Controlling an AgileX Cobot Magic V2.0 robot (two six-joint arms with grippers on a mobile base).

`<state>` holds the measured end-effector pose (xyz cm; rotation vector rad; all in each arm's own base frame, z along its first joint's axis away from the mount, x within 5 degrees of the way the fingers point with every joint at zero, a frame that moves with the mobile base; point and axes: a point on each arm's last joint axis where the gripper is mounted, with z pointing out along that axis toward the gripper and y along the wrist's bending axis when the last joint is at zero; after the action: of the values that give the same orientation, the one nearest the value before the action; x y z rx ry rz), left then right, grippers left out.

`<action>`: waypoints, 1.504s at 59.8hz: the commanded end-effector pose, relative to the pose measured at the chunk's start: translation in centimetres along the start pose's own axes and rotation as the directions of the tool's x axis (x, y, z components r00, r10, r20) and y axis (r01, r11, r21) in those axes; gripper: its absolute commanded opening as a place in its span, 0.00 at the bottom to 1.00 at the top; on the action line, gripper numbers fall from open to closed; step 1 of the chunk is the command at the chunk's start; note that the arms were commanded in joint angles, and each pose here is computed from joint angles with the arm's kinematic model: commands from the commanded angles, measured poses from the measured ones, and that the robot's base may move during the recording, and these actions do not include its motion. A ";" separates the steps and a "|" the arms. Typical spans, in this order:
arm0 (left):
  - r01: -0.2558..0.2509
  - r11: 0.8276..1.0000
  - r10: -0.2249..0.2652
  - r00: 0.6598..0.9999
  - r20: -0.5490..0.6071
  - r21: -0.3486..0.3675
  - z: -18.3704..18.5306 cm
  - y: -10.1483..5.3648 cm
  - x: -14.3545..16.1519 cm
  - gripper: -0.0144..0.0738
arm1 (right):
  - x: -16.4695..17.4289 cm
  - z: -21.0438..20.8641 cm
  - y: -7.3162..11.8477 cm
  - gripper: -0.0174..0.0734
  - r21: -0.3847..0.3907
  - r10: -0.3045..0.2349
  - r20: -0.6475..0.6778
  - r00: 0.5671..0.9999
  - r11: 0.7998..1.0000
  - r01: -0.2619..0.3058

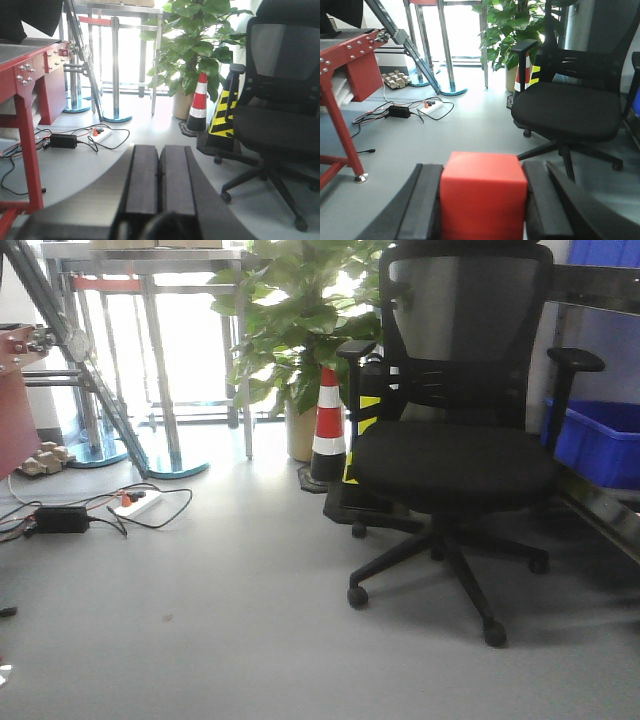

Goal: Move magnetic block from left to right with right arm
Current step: 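Hold the cube while the base drives to the second table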

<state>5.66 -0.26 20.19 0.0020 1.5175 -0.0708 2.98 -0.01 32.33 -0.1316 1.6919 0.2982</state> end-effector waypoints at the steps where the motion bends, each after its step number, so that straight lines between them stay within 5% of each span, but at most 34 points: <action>1: 0.004 1.000 -0.005 0.996 0.093 0.006 -0.1 0.0 -0.6 0.03 | -1.5 -0.1 0.2 0.45 -0.013 -0.028 0.102 0.994 0.999 0.029; 90: 0.004 1.000 -0.005 0.996 0.093 0.006 -0.1 0.0 -0.6 0.03 | -1.5 -0.1 0.2 0.45 -0.013 -0.028 0.102 0.994 0.999 0.029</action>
<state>5.66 -0.26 20.19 0.0020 1.5175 -0.0708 2.98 -0.01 32.33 -0.1316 1.6919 0.2982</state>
